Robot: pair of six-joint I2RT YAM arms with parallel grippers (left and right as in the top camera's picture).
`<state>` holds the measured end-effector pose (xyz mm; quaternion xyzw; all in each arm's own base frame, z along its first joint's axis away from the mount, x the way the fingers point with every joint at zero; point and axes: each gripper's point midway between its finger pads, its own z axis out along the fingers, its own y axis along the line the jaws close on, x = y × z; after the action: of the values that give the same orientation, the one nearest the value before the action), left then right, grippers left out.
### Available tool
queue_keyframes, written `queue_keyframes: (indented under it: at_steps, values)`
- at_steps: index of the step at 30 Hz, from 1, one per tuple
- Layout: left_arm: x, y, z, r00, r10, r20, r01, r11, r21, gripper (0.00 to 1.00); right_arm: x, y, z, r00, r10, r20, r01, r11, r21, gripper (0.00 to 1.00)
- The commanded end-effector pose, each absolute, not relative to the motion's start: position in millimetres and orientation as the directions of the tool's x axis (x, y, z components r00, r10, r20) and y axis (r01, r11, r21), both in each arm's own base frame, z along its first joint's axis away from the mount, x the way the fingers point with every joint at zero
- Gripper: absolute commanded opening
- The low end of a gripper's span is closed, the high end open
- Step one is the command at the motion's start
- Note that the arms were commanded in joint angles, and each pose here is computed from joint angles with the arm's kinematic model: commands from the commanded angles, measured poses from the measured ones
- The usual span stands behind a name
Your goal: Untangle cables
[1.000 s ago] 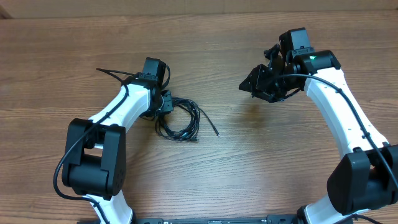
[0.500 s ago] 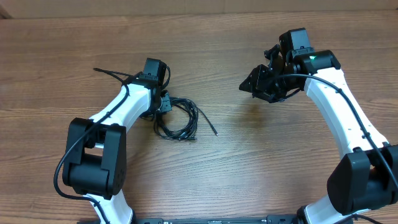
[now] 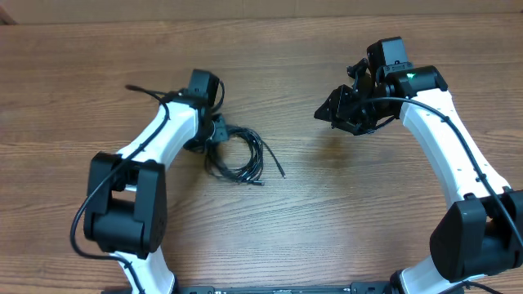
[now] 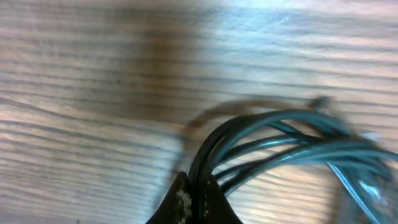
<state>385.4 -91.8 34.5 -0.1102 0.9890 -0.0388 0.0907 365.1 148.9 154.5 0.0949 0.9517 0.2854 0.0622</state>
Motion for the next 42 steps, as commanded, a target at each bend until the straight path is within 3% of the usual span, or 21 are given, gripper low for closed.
queue_keyframes:
  at_steps: [1,6,11,17,23,26,30,42]
  values:
    - [414.1,-126.9,152.0,-0.914,-0.190,-0.359,-0.070,0.944,-0.322,0.04,365.4,149.2,151.5,-0.981,0.172,-0.086,0.096,0.827,0.555,0.45]
    - [401.3,-170.1,227.4,-0.860,0.007,-0.510,0.281,0.840,-0.463,0.04,358.4,178.8,176.3,-0.984,-0.002,-0.179,-0.126,0.719,0.684,0.45]
    - [379.0,-190.0,229.0,-0.828,0.175,-0.534,0.473,0.729,-0.495,0.04,350.5,206.8,200.4,-0.975,-0.033,-0.219,-0.187,0.650,0.737,0.49]
    - [377.7,-192.9,228.5,-0.840,0.162,-0.518,0.461,0.717,-0.523,0.04,341.3,236.2,205.9,-0.984,-0.033,-0.177,-0.159,0.621,0.767,0.49]
    - [383.6,-183.8,222.4,-0.916,-0.013,-0.401,0.241,0.781,-0.576,0.04,341.1,249.9,204.4,-0.995,0.066,-0.075,-0.016,0.637,0.771,0.55]
    - [383.8,-183.9,222.4,-0.931,-0.073,-0.357,0.171,0.777,-0.605,0.04,347.1,249.1,201.7,-0.987,0.164,-0.005,0.102,0.641,0.761,0.68]
    - [383.6,-184.0,222.6,-0.934,-0.085,-0.347,0.157,0.775,-0.612,0.04,355.4,252.3,205.0,-0.973,0.228,0.036,0.171,0.608,0.775,0.76]
    - [385.4,-186.0,225.1,-0.930,-0.084,-0.357,0.168,0.767,-0.619,0.04,354.6,295.9,178.6,-0.970,0.201,0.139,0.232,0.577,0.783,0.74]
